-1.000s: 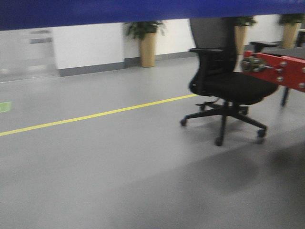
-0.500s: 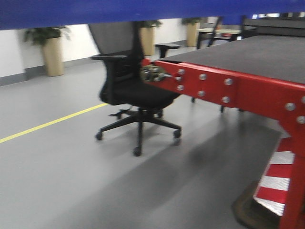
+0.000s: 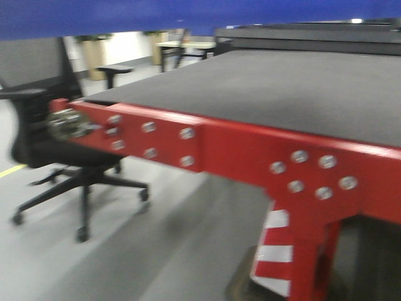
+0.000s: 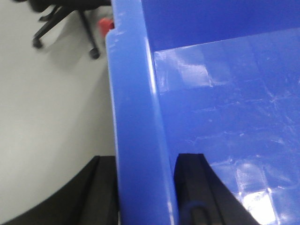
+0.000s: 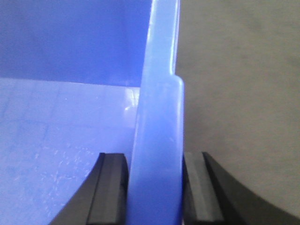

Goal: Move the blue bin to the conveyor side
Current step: 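Approach the conveyor belt and carry the bin over its surface, then lower the blue bin onto the conveyor belt with both grippers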

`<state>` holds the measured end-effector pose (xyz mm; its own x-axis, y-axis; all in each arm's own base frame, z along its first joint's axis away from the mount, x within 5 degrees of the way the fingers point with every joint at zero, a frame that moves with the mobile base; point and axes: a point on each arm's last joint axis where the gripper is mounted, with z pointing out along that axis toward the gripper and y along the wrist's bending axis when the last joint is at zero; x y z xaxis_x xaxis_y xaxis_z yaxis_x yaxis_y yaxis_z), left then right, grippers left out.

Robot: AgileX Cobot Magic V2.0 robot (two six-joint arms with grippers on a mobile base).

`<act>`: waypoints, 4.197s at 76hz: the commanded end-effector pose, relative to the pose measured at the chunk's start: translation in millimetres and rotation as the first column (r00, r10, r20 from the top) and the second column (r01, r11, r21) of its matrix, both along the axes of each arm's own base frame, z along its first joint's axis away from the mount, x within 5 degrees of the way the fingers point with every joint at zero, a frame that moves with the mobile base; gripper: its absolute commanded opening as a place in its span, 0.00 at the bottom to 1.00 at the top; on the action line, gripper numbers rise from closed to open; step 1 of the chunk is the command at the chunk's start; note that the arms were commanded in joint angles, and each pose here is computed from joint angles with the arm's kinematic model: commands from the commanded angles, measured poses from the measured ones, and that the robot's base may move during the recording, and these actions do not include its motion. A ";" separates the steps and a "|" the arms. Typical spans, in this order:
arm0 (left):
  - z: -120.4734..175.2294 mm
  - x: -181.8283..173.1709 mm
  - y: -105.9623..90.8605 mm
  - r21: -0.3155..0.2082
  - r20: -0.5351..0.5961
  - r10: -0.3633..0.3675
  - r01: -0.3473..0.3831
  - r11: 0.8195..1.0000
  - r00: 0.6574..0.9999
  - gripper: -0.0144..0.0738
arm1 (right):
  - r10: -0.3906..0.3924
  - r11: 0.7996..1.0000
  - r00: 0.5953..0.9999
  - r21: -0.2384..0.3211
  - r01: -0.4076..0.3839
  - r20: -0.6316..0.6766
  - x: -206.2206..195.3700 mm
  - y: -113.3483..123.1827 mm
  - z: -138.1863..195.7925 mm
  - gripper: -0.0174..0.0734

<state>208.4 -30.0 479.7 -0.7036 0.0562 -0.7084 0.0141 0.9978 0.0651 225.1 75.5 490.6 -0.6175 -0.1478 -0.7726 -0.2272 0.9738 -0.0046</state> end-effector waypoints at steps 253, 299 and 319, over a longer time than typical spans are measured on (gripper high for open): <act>18.0 -2.3 5.4 0.076 0.150 0.000 -0.011 0.997 0.989 0.14 | 0.037 0.989 0.928 0.119 -0.087 0.372 2.8 7.4 39.3 0.10; -18.1 99.2 -30.2 0.030 0.255 -0.111 0.107 0.994 0.960 0.14 | -0.082 0.994 0.972 0.088 0.064 0.218 67.6 -9.9 -3.0 0.10; -70.5 152.7 -38.0 0.009 0.144 -0.103 0.103 0.995 0.984 0.14 | -0.078 0.997 0.997 0.029 0.078 0.025 120.8 3.0 -60.9 0.10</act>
